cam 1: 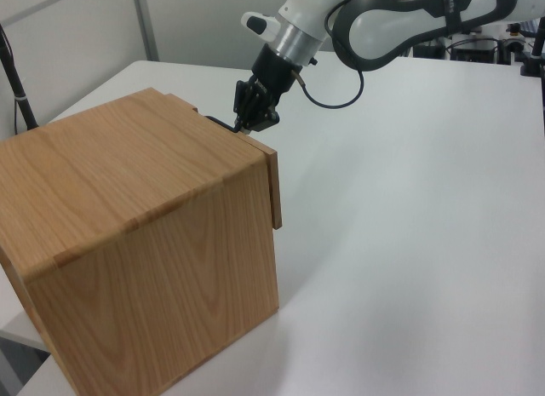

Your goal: Close the drawer by sliding it

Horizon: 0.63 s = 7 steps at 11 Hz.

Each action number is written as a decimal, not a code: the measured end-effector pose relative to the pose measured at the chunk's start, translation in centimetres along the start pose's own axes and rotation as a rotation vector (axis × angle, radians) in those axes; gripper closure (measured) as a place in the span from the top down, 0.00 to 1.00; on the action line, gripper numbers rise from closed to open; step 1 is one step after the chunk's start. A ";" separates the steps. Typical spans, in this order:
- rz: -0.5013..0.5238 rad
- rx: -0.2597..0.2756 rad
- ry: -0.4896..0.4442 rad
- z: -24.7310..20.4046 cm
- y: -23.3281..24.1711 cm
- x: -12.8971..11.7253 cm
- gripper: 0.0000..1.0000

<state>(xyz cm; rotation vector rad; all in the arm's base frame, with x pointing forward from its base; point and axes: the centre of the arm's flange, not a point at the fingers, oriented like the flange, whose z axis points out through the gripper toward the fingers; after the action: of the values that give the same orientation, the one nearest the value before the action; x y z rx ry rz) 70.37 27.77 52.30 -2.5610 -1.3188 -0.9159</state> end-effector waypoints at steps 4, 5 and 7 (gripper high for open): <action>-0.001 -0.020 0.052 -0.6 -1.0 1.6 0.01; -0.007 -0.033 0.070 -0.9 -1.4 2.2 0.01; -0.021 -0.049 0.126 -1.3 -2.9 3.8 0.01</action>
<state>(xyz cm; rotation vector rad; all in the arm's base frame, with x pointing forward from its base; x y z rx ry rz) 69.22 31.76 55.00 -2.4828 -1.3055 -1.1073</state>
